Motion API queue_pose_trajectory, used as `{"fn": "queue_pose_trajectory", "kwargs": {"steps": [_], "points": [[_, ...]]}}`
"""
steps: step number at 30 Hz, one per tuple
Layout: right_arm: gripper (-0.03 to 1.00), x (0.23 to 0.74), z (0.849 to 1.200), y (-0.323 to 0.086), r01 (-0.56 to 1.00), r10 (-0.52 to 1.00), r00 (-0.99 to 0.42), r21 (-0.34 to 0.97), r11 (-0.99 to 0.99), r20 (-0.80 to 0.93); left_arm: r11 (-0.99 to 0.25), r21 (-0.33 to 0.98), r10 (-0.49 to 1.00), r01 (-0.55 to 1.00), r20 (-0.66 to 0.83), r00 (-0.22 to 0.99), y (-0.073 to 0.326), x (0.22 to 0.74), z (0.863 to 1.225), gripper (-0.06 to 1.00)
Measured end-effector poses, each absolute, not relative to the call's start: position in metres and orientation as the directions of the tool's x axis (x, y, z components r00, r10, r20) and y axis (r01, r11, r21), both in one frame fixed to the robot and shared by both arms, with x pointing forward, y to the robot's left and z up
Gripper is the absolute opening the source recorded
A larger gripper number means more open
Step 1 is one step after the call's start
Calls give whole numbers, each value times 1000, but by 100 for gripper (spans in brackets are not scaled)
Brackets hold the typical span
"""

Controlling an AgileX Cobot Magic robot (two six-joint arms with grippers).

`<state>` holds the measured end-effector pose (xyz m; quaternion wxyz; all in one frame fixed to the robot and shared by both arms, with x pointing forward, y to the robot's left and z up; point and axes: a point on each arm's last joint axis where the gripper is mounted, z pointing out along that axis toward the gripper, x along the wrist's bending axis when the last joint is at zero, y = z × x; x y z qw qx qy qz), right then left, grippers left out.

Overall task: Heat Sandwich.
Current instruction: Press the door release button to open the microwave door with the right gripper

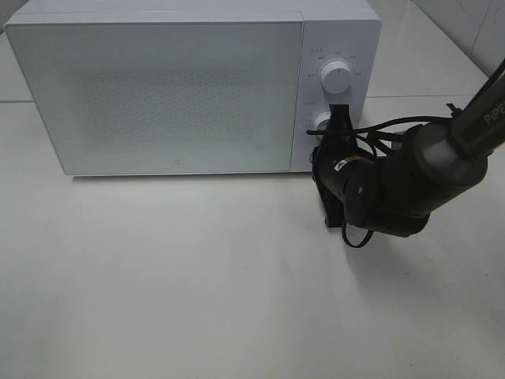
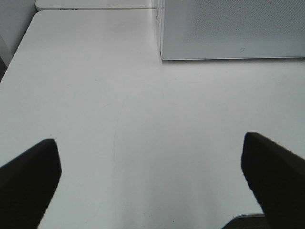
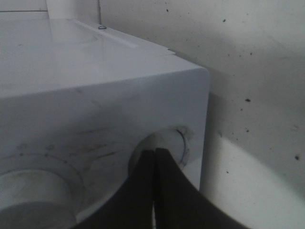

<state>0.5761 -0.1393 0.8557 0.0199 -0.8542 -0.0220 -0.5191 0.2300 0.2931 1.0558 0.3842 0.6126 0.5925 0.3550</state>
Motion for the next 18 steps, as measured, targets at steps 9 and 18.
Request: {"fn": "queue_pose_trajectory", "kwargs": {"steps": [9,18], "points": [[1,577,855,-139,48,13,443,-9,-999,896,-3,891,999,453,-20,46,293,230,1056,97],[1,577,853,-139,31,6,433,-8,-999,901,-3,891,999,453,-20,46,293,230,1056,97]]}}
